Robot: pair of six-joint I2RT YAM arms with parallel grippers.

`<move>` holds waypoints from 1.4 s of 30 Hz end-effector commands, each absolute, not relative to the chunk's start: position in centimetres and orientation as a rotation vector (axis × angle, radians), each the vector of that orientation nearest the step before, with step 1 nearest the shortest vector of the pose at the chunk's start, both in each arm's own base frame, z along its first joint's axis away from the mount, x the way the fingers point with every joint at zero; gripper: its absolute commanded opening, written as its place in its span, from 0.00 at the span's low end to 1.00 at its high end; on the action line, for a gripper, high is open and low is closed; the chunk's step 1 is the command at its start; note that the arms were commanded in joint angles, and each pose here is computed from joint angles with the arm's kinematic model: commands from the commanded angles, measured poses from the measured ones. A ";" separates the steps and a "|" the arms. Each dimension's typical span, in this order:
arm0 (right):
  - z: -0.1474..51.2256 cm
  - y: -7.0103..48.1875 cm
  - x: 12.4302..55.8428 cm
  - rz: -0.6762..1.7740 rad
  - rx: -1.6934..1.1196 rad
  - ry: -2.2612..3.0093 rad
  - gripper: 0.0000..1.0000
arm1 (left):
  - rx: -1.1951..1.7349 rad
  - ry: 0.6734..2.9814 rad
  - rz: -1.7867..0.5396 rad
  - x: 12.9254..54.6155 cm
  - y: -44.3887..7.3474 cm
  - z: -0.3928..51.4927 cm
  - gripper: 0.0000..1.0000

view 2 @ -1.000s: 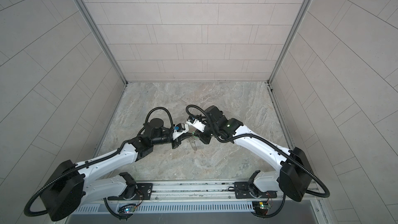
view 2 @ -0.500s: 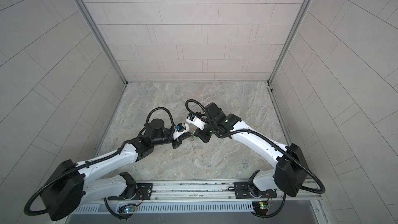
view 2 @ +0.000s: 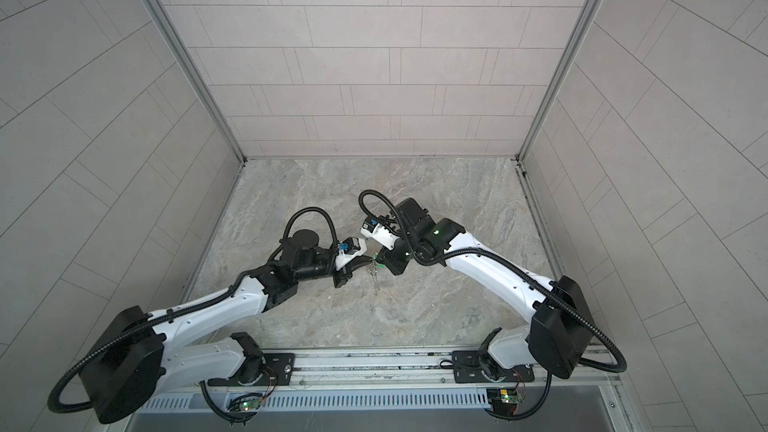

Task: Remove the keys from the keyring

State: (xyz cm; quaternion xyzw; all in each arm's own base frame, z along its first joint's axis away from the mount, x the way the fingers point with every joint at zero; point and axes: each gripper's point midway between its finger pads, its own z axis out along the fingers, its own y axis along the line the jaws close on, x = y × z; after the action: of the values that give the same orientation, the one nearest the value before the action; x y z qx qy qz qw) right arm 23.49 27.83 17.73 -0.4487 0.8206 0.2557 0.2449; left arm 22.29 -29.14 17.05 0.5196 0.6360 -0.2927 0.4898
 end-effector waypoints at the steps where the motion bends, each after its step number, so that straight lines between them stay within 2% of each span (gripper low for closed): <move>1: 19.0 27.1 24.3 0.612 -1.195 2.221 0.00 | 1.267 1.562 -0.706 22.5 -29.2 16.9 0.00; 5: 18.7 25.9 24.7 0.525 -1.187 2.229 0.00 | 1.275 1.569 -0.715 22.4 -29.3 16.9 0.00; 13: 19.7 27.1 24.0 0.637 -1.201 2.235 0.00 | 1.280 1.586 -0.713 22.6 -29.5 16.7 0.00; 21: 19.8 28.1 24.7 0.732 -1.095 2.316 0.00 | 1.287 1.585 -0.723 22.8 -29.9 16.5 0.00; 35: 18.9 26.9 25.7 0.704 -0.997 2.398 0.00 | 1.272 1.621 -0.706 22.9 -29.5 16.1 0.00; 42: 16.9 26.6 24.6 0.757 -1.000 2.423 0.00 | 1.261 1.665 -0.710 23.0 -29.3 15.3 0.00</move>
State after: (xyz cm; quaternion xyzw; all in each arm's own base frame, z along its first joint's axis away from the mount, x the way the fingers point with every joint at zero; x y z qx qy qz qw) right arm 24.15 26.73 16.06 -0.3684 0.8729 0.2625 0.1827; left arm 23.24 -29.44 15.84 0.5114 0.6643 -0.2843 0.4651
